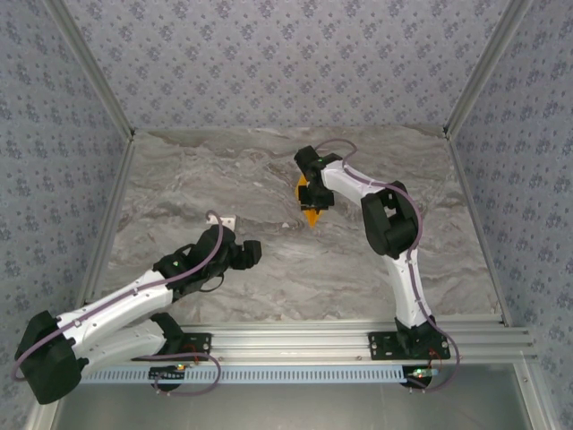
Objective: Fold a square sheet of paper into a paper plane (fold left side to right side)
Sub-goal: Move the paper plane to the center of the table.
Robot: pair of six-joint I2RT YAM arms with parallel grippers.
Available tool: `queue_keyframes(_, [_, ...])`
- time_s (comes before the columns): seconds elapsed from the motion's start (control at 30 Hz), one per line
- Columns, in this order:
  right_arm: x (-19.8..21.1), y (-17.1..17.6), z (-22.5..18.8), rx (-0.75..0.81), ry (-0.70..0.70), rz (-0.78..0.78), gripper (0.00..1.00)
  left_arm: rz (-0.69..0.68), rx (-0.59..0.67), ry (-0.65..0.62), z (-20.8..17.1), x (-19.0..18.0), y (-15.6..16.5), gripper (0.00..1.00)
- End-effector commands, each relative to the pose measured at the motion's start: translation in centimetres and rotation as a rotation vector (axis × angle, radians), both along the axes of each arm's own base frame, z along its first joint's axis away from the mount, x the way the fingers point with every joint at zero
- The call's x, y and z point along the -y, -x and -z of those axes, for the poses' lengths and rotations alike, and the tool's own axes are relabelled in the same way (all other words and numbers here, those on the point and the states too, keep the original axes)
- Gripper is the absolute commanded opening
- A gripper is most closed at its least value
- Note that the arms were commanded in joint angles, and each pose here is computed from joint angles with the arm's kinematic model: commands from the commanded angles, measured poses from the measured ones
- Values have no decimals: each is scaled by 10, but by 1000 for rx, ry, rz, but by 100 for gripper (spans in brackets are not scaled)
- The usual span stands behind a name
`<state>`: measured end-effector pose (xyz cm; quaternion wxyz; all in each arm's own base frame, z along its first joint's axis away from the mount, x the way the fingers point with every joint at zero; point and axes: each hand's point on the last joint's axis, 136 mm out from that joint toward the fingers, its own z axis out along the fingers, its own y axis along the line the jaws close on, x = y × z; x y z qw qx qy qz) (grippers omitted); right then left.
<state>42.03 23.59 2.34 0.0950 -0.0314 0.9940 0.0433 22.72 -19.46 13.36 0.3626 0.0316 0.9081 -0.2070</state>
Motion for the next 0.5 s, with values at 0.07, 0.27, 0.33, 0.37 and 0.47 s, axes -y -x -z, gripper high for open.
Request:
queue_keyframes(0.07, [3, 6, -10, -7, 42, -30, 38, -4, -11, -15, 1, -5, 2, 77])
queue_keyframes(0.27, [8, 8, -39, 40, 71, -54, 44, -18, -16, -20, 0, -7, 0, 78])
queue_keyframes(0.33, [9, 11, -48, 48, 76, -58, 46, -29, -24, -19, 1, -9, -1, 79])
queue_keyframes(0.37, [10, 13, -53, 53, 77, -60, 48, -35, -27, -12, 0, -10, -3, 80])
queue_keyframes(0.47, [11, 20, -69, 72, 67, -69, 52, -49, -44, 9, -3, -14, -7, 82])
